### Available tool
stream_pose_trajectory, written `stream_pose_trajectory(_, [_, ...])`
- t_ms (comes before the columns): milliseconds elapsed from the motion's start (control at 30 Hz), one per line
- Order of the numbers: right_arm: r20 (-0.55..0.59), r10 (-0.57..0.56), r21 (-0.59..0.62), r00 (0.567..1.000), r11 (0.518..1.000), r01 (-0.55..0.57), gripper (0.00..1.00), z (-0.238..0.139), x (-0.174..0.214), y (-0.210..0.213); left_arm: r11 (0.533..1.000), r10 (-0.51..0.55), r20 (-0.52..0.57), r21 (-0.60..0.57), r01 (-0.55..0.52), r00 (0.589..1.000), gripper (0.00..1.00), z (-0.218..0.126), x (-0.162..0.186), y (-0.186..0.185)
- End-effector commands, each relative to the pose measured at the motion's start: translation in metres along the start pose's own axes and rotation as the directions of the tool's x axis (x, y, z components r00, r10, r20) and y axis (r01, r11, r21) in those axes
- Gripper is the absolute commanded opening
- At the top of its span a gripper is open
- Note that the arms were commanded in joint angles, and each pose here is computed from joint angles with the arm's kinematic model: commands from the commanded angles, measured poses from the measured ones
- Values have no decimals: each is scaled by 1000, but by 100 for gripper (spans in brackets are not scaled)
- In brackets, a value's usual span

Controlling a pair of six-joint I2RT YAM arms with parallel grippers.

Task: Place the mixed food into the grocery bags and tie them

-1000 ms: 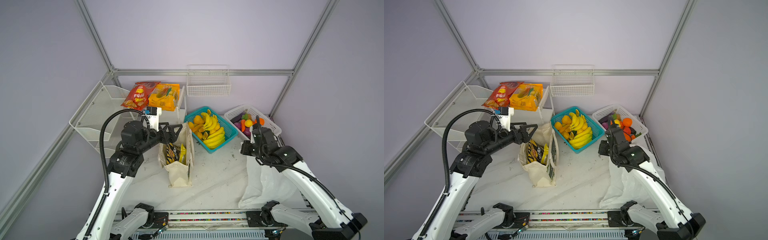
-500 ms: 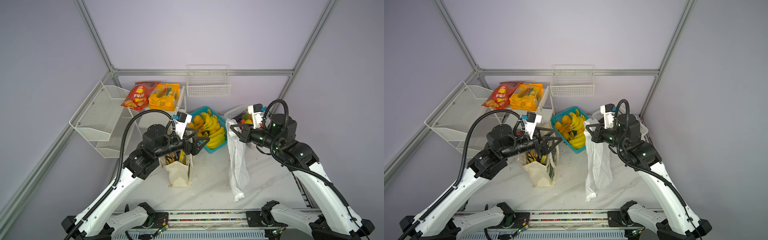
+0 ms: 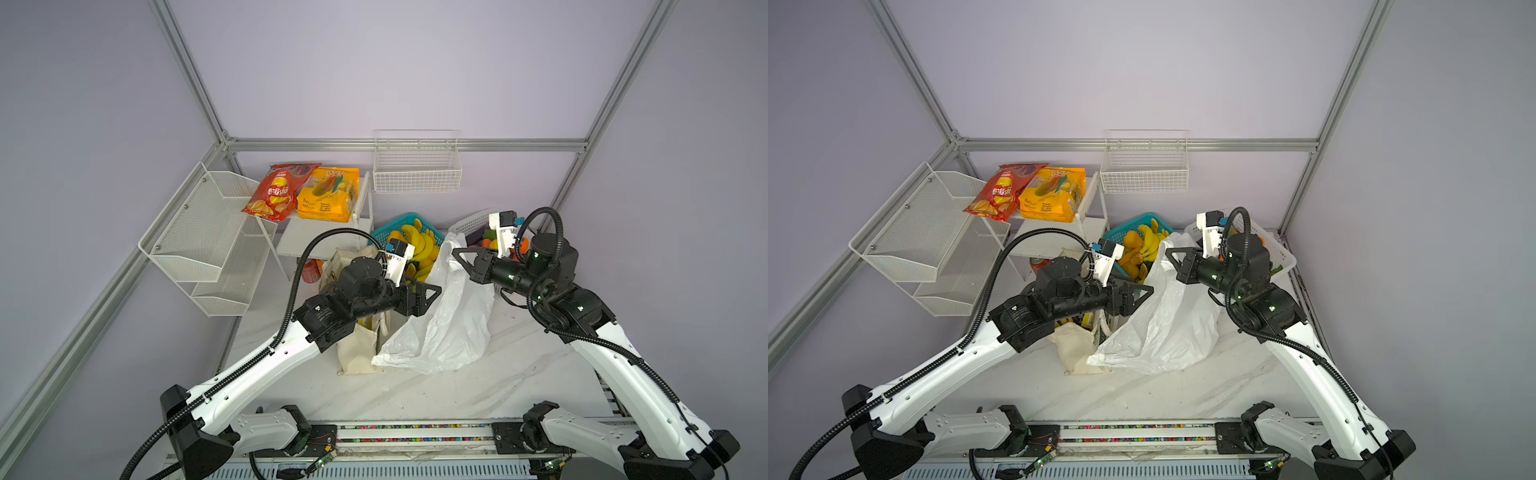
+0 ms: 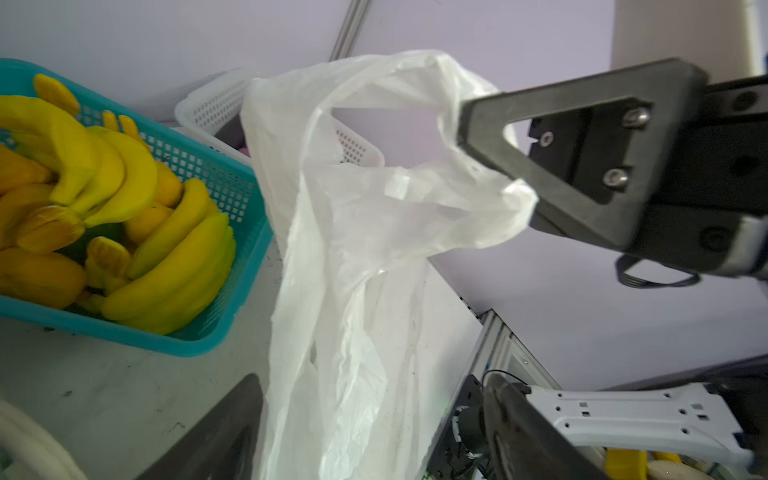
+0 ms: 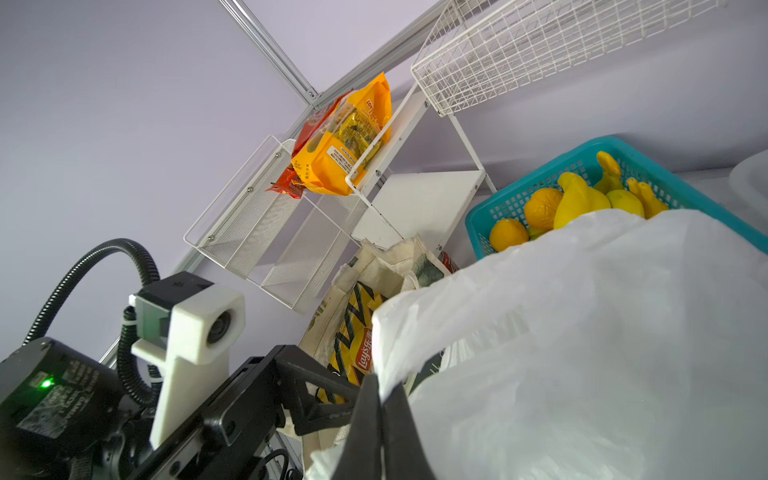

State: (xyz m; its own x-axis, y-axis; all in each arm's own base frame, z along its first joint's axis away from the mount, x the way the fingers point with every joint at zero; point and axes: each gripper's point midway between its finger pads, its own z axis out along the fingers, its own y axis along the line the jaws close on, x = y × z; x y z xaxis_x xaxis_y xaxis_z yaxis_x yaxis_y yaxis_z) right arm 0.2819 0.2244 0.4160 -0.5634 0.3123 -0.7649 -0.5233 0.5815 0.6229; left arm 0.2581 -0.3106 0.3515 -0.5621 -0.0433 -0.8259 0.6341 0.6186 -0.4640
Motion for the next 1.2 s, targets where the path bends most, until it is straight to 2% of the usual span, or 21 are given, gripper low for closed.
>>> stream_pose_trajectory(0, [42, -17, -39, 999, 999, 18, 0, -4, -10, 12, 987, 103, 11, -126, -101, 995, 80, 3, -4, 23])
stream_pose_trajectory(133, [43, -19, -44, 999, 999, 21, 0, -5, -10, 13, 987, 146, -53, -63, -149, 988, 77, 22, 6, 16])
stream_pose_trajectory(233, [43, -19, -45, 999, 999, 21, 0, -5, -10, 14, 985, 140, -61, -90, -145, 988, 68, 36, 8, 27])
stream_pose_trajectory(300, [47, -21, -44, 999, 999, 23, 0, -8, -11, 14, 987, 128, -52, -90, -133, 990, 59, 46, 6, 32])
stream_pose_trajectory(400, [51, -20, -25, 999, 999, 21, 0, -10, -9, 11, 995, 93, -19, -26, -94, 995, 45, 56, 0, 24])
stream_pose_trajectory(433, [53, -21, -13, 998, 1000, 22, 0, -10, -9, 8, 997, 77, -37, -10, -78, 996, 38, 68, 7, 25])
stream_pose_trajectory(500, [48, -39, 22, 998, 999, 38, 0, -11, -7, 2, 997, 68, -21, 30, -67, 997, 27, 70, 4, 18])
stream_pose_trajectory(600, [34, -81, 107, 996, 991, 77, 0, -15, -8, -10, 994, 87, -11, 63, -86, 996, 4, 63, 0, 10])
stream_pose_trajectory(633, [26, -100, 130, 995, 987, 96, 0, -15, -9, -13, 994, 95, -25, 53, -94, 995, 0, 62, 2, 12])
stream_pose_trajectory(667, [22, -117, 148, 993, 983, 113, 0, -16, -11, -14, 992, 107, -5, 61, -106, 994, 0, 46, -7, 4])
stream_pose_trajectory(733, [9, -157, 190, 988, 970, 152, 0, -17, -18, -16, 991, 103, -46, 86, -98, 994, 0, 33, -7, -2])
stream_pose_trajectory(833, [25, -209, 243, 978, 950, 197, 2, -20, -37, -15, 984, 20, -142, 177, 6, 990, 0, 12, 0, -18])
stream_pose_trajectory(900, [42, -232, 287, 972, 934, 211, 8, -18, -49, -18, 978, -33, -167, 196, 66, 985, 0, -3, -5, -23])
stream_pose_trajectory(933, [41, -236, 315, 971, 925, 211, 15, -14, -53, -23, 978, -57, -162, 190, 88, 985, 0, -10, -9, -24])
stream_pose_trajectory(1067, [9, -275, 415, 961, 876, 246, 55, -6, -66, -39, 980, -169, -81, 94, 177, 982, 0, -21, -28, -3])
stream_pose_trajectory(1167, [21, -312, 420, 950, 865, 275, 70, -15, -72, -33, 962, -271, -42, 28, 272, 962, 0, -14, -28, 24])
